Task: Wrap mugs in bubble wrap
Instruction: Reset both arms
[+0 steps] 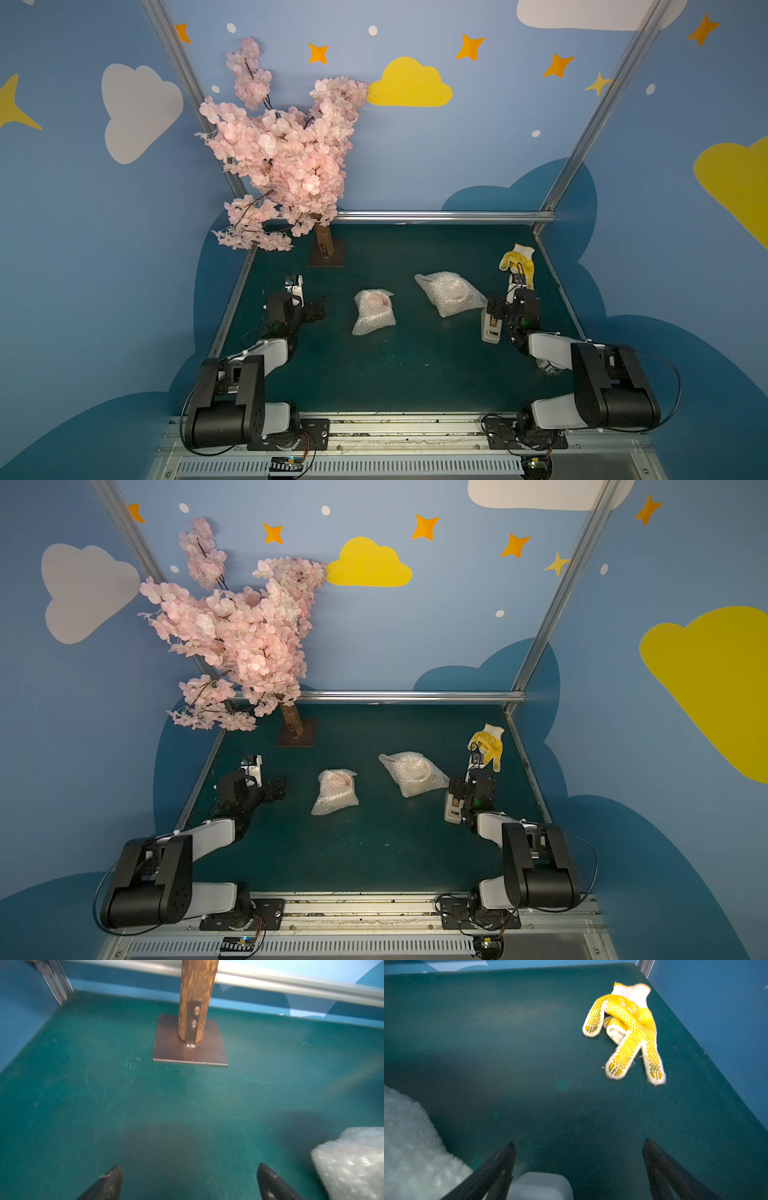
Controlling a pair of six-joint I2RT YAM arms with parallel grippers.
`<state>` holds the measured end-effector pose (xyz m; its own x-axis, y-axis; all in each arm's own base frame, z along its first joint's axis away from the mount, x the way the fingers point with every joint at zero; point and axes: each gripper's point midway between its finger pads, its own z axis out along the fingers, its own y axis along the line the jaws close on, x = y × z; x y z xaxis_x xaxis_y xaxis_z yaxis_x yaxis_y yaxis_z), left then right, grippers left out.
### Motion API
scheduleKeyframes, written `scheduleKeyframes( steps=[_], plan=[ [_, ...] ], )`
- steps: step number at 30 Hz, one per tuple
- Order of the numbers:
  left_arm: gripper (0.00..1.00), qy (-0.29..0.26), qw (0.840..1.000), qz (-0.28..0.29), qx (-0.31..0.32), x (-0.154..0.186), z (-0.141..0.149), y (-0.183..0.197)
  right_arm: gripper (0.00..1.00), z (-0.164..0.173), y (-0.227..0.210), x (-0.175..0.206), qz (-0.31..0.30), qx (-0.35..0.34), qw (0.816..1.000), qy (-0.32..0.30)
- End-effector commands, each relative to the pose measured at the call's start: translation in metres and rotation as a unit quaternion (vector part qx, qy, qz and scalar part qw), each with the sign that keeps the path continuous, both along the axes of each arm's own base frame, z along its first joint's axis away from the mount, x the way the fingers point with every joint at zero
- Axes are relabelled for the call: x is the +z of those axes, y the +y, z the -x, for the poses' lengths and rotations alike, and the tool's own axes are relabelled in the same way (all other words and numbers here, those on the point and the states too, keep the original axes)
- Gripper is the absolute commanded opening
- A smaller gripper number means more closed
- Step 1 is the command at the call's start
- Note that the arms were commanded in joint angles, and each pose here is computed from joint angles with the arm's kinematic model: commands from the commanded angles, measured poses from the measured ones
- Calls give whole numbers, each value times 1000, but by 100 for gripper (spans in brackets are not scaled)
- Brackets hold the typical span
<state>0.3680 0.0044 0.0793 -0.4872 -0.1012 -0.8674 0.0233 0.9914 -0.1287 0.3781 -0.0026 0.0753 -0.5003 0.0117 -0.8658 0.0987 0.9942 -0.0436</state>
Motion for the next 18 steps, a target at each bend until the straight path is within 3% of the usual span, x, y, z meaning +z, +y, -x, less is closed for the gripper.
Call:
scheduleKeyframes(
  steps=[1, 4, 8, 18],
  plan=[
    [99, -63, 998, -6, -13, 15, -17, -1, 94, -12, 2, 11, 1, 8, 1000, -19],
    [99, -69, 997, -16, -29, 4, -28, -8, 94, -12, 2, 12, 3, 8, 1000, -21],
    [100, -45, 998, -22, -25, 3, -26, -9, 94, -12, 2, 12, 5, 8, 1000, -21],
    [100, -47, 998, -34, -21, 4, -26, -9, 94, -12, 3, 12, 6, 8, 1000, -21]
  ],
)
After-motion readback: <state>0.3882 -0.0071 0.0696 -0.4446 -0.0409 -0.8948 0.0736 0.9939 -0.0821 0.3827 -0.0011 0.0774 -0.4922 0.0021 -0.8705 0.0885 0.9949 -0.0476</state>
